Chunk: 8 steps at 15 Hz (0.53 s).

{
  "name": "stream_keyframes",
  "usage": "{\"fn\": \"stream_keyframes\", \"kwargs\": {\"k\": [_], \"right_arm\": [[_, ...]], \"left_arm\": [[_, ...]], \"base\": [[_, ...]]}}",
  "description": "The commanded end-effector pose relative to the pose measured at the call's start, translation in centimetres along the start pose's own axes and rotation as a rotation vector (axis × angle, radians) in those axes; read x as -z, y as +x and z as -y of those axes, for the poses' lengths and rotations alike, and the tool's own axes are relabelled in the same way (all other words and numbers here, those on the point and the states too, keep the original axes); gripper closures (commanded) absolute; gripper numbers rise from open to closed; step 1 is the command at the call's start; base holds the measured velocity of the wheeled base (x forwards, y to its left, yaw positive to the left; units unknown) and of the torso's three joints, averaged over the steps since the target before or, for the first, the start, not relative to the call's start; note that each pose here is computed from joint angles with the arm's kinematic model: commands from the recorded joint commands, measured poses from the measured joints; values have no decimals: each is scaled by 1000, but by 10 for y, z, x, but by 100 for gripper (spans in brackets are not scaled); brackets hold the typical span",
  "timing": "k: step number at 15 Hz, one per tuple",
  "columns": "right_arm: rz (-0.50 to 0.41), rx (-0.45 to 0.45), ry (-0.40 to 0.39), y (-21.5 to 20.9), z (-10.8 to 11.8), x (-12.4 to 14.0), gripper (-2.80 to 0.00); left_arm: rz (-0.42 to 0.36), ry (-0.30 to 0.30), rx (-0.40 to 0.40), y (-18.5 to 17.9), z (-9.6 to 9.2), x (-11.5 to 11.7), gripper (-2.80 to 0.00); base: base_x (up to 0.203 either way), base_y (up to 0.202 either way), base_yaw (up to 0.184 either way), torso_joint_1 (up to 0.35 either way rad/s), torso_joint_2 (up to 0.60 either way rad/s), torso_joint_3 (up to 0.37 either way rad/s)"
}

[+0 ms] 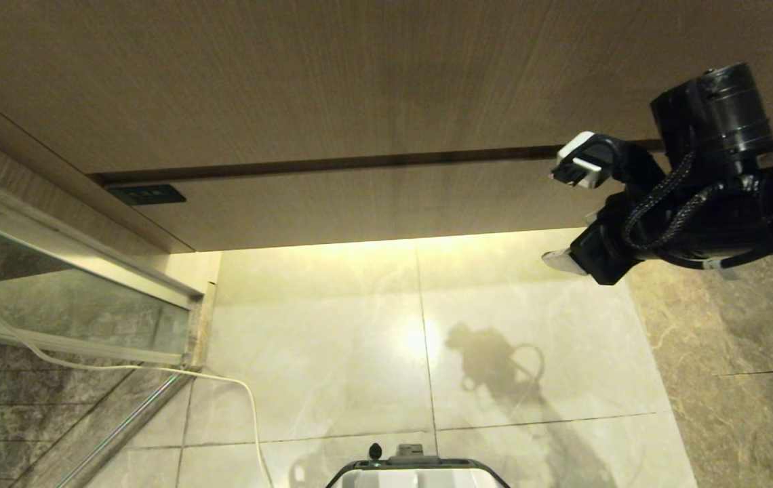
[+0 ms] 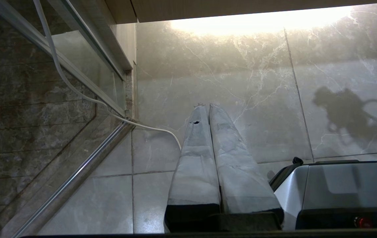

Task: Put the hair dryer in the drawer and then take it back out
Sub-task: Pull open the drawer

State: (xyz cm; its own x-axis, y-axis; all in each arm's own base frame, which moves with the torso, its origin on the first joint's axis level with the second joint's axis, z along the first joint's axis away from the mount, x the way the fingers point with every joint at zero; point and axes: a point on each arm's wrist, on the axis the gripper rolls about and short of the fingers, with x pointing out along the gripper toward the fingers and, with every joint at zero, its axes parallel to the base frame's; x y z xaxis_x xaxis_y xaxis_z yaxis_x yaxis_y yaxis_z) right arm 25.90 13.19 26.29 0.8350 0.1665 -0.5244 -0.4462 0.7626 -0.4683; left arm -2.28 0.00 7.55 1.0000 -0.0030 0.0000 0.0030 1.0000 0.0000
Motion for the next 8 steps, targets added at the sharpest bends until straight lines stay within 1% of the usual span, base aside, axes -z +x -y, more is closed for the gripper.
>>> {"fn": "stream_keyframes", "kwargs": {"k": [1, 2, 3, 4, 5, 6, 7, 8], "right_arm": [[17, 7, -68, 14, -10, 0, -280], [54, 24, -115, 18, -14, 3, -280], [103, 50, -181, 25, -20, 11, -280], [209, 114, -240, 30, -21, 10, -280], [290, 168, -300, 33, -23, 12, -280], [357, 196, -358, 36, -28, 18, -280], [413, 200, -408, 39, -31, 22, -280], [499, 189, -432, 41, -32, 24, -280]], "left_arm": [[-1, 0, 0, 0, 0, 0, 0], [-2, 0, 0, 0, 0, 0, 0], [-2, 0, 0, 0, 0, 0, 0], [-2, 0, 0, 0, 0, 0, 0], [-2, 0, 0, 0, 0, 0, 0], [-2, 0, 0, 0, 0, 0, 0], [-2, 0, 0, 0, 0, 0, 0], [-2, 0, 0, 0, 0, 0, 0]], "base": [[0, 0, 0, 0, 0, 0], [0, 0, 0, 0, 0, 0], [0, 0, 0, 0, 0, 0], [0, 0, 0, 0, 0, 0], [0, 0, 0, 0, 0, 0], [0, 0, 0, 0, 0, 0], [0, 0, 0, 0, 0, 0], [0, 0, 0, 0, 0, 0]]}}
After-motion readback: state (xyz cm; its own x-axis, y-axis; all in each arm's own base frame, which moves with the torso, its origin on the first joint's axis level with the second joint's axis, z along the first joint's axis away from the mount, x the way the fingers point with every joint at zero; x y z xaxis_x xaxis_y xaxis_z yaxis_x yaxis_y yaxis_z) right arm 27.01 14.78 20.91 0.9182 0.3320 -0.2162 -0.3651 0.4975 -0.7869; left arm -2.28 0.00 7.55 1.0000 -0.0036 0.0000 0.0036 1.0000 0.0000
